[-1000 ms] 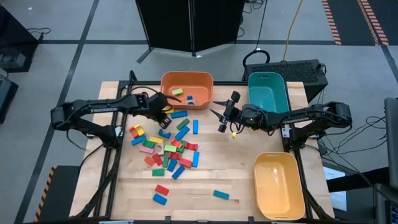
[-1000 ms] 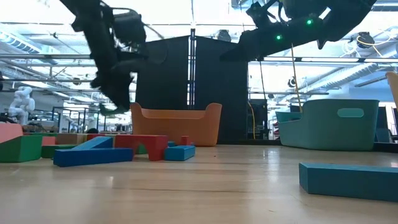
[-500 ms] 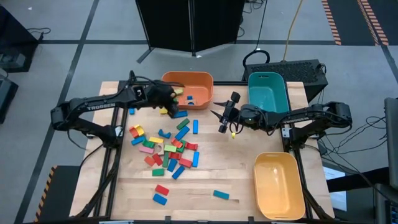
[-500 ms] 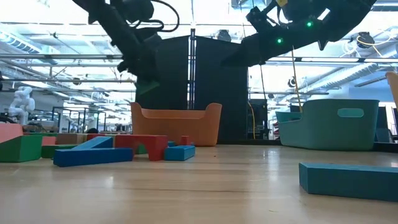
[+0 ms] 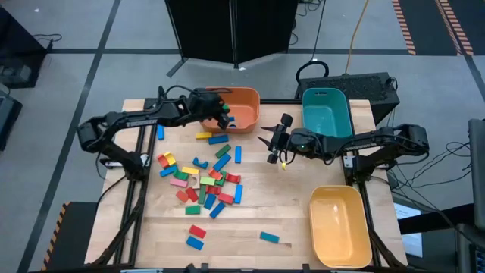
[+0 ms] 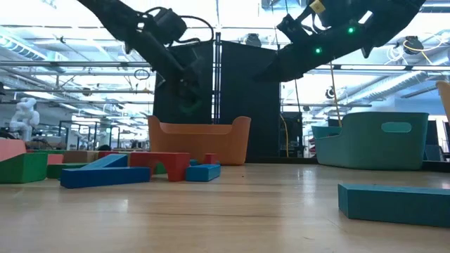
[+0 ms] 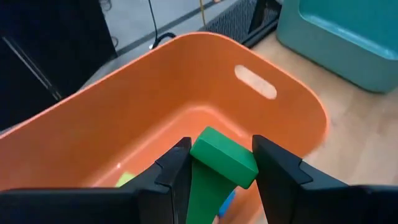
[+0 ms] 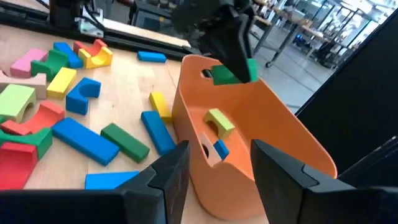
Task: Sort blocks by size
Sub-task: Put the green arch block into the orange bin
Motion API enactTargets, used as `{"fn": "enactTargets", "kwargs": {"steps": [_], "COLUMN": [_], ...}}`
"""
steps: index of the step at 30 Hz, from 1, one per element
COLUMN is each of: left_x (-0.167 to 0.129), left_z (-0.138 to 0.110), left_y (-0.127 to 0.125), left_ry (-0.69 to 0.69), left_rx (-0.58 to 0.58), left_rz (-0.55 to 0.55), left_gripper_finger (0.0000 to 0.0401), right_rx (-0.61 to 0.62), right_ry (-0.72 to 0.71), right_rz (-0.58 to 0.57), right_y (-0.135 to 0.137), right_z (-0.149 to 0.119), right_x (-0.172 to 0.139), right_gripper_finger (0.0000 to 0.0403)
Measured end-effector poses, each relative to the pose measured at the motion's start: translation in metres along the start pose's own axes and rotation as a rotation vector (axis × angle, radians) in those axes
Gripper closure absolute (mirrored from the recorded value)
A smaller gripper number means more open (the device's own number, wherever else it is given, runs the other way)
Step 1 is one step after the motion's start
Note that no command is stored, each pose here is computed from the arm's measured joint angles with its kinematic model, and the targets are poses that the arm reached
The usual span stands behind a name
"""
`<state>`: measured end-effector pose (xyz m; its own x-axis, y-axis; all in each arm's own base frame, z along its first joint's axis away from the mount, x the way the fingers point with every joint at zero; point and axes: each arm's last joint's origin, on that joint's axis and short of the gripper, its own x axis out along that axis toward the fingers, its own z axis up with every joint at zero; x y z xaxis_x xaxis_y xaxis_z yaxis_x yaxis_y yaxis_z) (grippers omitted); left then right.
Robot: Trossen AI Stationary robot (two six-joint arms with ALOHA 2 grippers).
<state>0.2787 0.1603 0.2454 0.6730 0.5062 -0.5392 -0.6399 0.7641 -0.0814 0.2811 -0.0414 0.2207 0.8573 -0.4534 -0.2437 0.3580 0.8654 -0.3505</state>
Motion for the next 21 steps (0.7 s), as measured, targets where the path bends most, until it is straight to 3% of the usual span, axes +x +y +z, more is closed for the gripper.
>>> {"fn": "enactTargets", "kwargs": {"steps": [5, 16, 21], "left_x": [0.021, 0.057, 0.059], "left_z": [-0.003, -0.026, -0.027], "left_y": [0.003, 0.014, 0.015], "left_ry": [-0.030, 0.048, 0.049], "left_rx": [-0.010, -0.021, -0.024], "left_rz": [0.004, 0.043, 0.065], "left_gripper_finger": [0.0261, 0.0261, 0.0232], "right_rx": [0.001, 0.051, 0.057], "right_ry": [0.026, 0.033, 0.039], "right_rz": [0.007, 0.007, 0.009], "right_y": [0.001, 0.001, 0.001], "right_z": [-0.003, -0.003, -0.004], "right_x": [0.000, 0.000, 0.000], "right_gripper_finger": [0.0245, 0.0245, 0.0245]}}
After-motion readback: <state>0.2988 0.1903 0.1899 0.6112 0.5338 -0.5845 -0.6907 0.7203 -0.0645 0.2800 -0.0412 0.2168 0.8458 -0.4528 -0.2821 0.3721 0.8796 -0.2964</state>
